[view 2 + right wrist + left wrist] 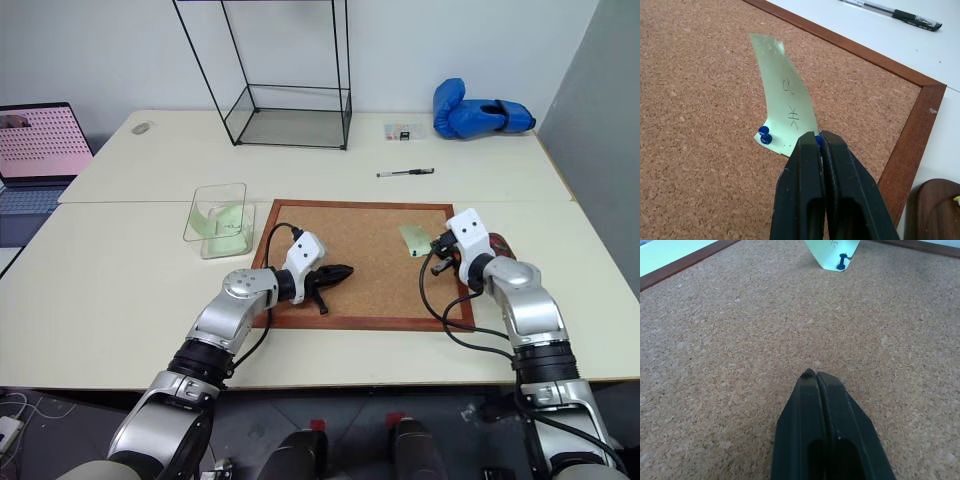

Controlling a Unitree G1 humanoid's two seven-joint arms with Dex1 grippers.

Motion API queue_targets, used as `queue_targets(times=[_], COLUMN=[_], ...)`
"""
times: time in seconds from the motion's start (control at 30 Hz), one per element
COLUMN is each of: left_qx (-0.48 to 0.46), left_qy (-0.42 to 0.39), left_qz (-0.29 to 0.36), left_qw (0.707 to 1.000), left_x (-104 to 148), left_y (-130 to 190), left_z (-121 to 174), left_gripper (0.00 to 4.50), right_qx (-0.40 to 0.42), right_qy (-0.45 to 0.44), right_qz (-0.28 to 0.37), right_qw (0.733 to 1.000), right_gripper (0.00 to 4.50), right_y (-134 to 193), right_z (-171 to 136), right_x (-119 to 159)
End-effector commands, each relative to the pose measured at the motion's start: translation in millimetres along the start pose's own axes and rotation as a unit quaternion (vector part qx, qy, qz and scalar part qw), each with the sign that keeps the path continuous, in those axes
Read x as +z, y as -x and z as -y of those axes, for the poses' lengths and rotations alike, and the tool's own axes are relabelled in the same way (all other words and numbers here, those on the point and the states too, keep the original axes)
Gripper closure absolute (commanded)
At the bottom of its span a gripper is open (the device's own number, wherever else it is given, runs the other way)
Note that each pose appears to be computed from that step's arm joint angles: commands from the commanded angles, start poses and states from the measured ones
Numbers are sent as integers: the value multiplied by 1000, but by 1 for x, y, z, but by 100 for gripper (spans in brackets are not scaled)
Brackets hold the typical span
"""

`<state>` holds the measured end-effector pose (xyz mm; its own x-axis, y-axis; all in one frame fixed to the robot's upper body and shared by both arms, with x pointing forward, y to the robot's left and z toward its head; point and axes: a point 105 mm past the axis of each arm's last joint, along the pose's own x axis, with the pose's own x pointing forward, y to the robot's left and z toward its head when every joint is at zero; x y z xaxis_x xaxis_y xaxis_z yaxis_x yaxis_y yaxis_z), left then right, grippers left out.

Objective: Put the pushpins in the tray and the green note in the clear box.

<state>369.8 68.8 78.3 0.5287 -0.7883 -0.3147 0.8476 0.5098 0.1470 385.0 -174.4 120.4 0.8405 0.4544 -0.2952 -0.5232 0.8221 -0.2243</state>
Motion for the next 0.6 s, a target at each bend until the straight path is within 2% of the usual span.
queue_targets(times=[0.03,0.3,0.6], left_qx=[-16,-15,-15], left_qy=[24,25,26], left_qz=[-65,-66,-65], left_qw=[997,997,997], left_x=[-36,-37,-37], left_y=[-1,0,0], left_z=[12,11,12], left_gripper=[450,450,450], right_qx=[-3,-12,-30], right_qy=[10,14,45], right_qz=[26,26,-8], right_qw=[1000,999,998], right_gripper=[445,445,445], right_y=[7,11,43], right_z=[4,10,39], right_x=[17,18,13])
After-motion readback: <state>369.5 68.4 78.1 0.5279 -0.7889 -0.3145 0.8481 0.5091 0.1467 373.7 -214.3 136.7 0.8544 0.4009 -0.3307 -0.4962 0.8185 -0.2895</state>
